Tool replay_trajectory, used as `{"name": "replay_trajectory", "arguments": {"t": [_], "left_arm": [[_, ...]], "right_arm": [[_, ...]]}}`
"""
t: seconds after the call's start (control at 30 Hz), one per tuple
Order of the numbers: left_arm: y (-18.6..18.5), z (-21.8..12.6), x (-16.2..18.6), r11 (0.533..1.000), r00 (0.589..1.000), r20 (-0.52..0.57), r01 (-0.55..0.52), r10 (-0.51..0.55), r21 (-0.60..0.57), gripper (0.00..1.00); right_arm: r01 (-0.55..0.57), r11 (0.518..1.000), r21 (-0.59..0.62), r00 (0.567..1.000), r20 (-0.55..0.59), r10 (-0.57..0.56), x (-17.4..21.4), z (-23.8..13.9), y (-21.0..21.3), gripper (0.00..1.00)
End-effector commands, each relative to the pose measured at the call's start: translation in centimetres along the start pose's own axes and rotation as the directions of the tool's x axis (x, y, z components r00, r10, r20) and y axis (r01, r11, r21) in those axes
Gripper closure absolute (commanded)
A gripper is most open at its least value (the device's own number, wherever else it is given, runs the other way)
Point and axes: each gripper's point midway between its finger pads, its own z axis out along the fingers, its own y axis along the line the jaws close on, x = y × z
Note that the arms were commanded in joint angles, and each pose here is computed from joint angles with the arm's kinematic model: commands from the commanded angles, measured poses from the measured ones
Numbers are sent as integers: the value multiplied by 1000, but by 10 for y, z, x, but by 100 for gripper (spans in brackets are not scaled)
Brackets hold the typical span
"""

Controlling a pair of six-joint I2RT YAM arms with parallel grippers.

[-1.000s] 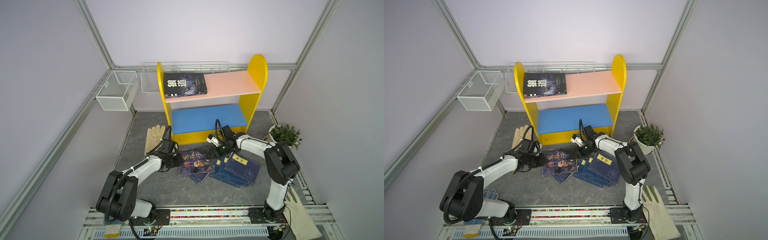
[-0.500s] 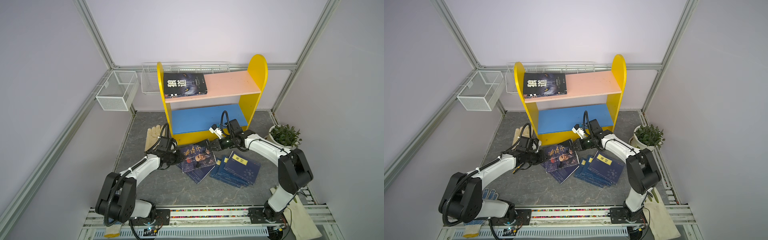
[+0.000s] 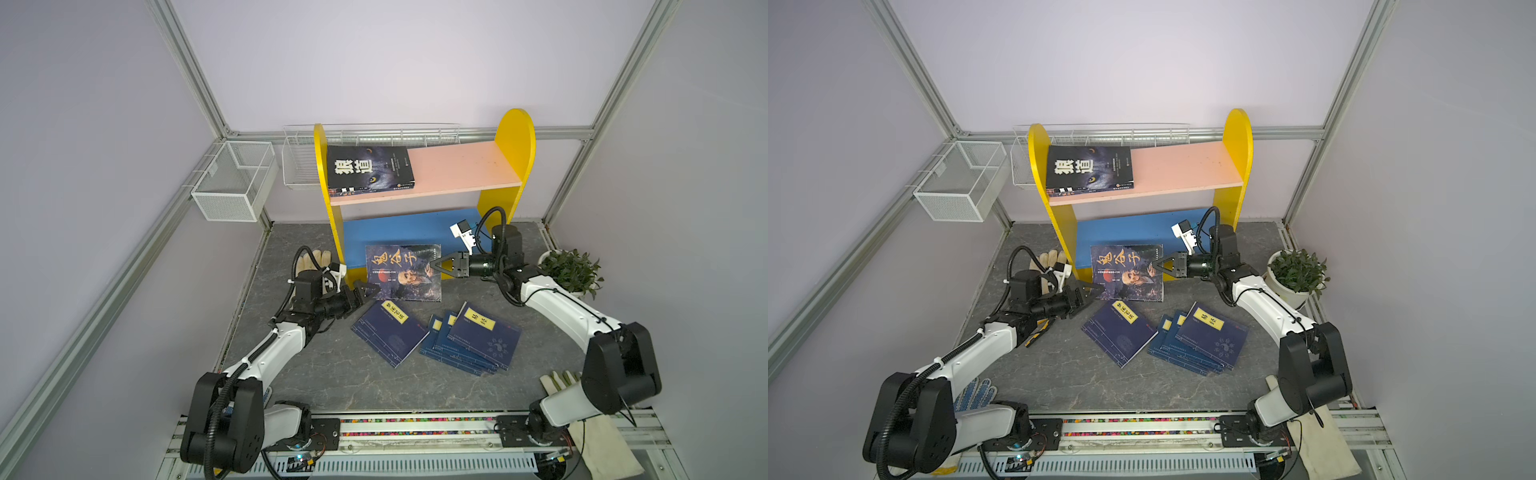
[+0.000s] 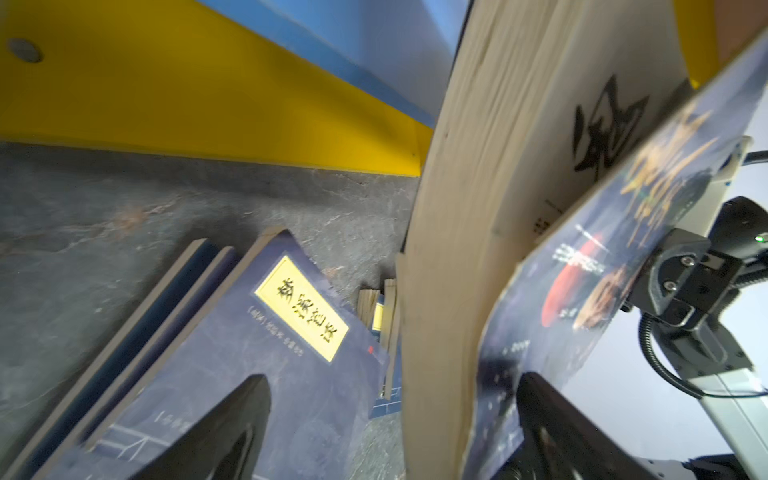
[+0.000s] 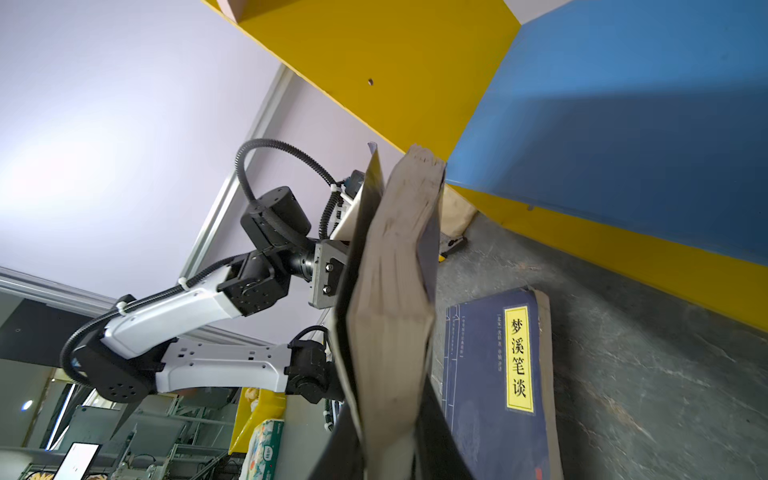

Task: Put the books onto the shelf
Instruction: 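Lift the portrait book upright with the right gripper while the left steadies it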

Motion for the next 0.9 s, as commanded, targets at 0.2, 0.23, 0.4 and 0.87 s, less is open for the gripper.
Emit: {"name": "replay_trajectory", "arguments": {"t": [0.2,0.23,0.4,0.87], "left_arm": [[-55,0,-18,956,1000,6,-26,26,292,33],[-58,0,-19,952,1000,7,-27,26,304,40],[-67,1,-25,935,1000,22,-11,4,354,94],[-102,-21,-66,834,975,209,-52,-77,550,100]], "right_arm": [[73,991,-109,997,15,-72,-10,-7,37,93],[68,992,-103,998,12,-67,-8,-7,35,93],[32,999,-33,999,22,-31,-6,-5,14,91],[-64,994,92,993,100,55,-1,-20,-16,32]]}}
